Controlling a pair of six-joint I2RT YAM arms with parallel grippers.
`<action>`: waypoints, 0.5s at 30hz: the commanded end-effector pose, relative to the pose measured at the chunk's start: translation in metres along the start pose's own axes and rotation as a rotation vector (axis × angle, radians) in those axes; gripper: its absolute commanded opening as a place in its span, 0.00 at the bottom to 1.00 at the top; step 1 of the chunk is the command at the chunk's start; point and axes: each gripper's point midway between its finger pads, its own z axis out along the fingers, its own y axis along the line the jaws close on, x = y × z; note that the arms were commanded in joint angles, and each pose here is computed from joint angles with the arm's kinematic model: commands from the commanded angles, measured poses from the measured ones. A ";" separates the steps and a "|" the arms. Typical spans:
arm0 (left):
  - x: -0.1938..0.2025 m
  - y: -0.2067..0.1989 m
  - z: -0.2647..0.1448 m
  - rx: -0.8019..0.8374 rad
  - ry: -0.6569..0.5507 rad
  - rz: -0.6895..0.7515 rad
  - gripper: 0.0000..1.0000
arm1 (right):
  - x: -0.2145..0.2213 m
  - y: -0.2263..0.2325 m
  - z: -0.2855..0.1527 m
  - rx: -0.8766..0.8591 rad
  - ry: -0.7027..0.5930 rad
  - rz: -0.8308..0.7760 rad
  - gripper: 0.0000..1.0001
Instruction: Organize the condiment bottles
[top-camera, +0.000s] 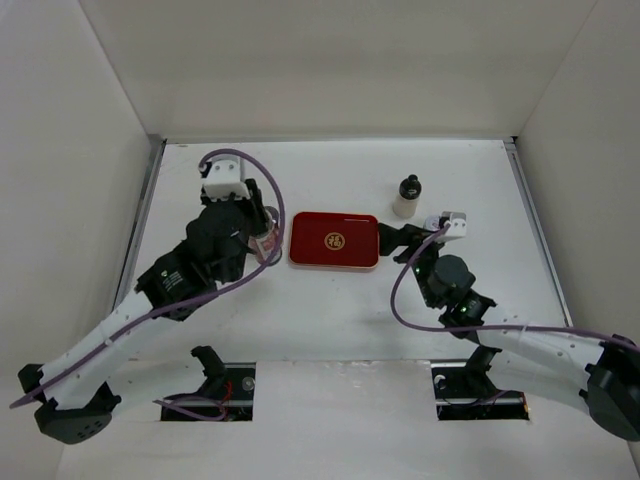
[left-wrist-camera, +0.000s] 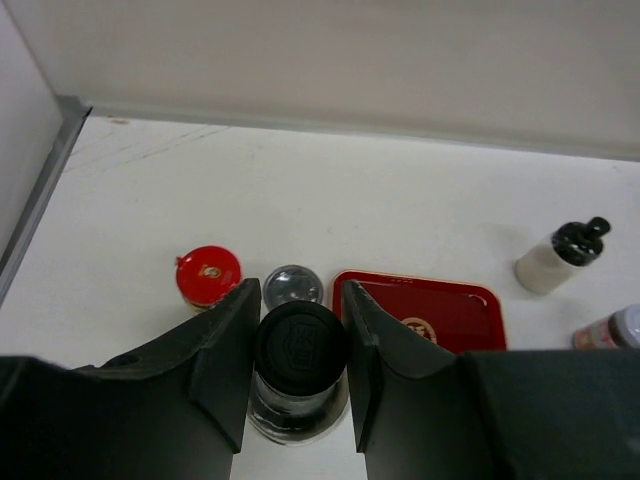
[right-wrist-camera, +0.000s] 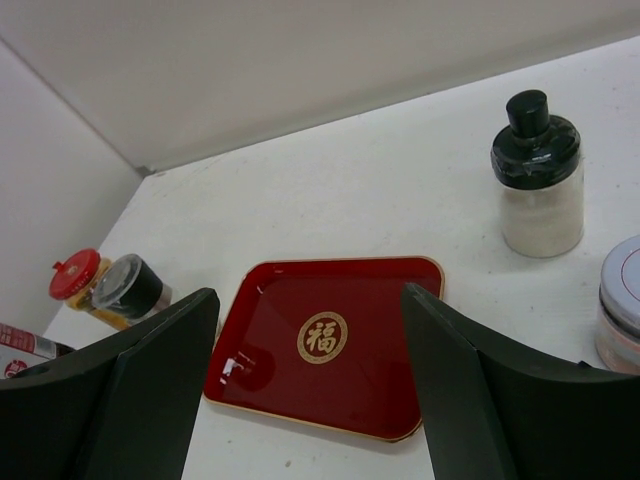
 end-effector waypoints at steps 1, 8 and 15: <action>-0.052 -0.040 0.001 0.066 -0.136 -0.132 0.07 | -0.014 -0.002 0.000 0.008 -0.051 0.048 0.80; -0.045 -0.096 0.043 0.106 -0.151 -0.093 0.08 | -0.020 -0.011 -0.002 0.029 -0.074 0.073 0.79; -0.020 -0.119 0.092 0.119 -0.153 -0.094 0.08 | -0.022 -0.018 -0.003 0.053 -0.084 0.084 0.79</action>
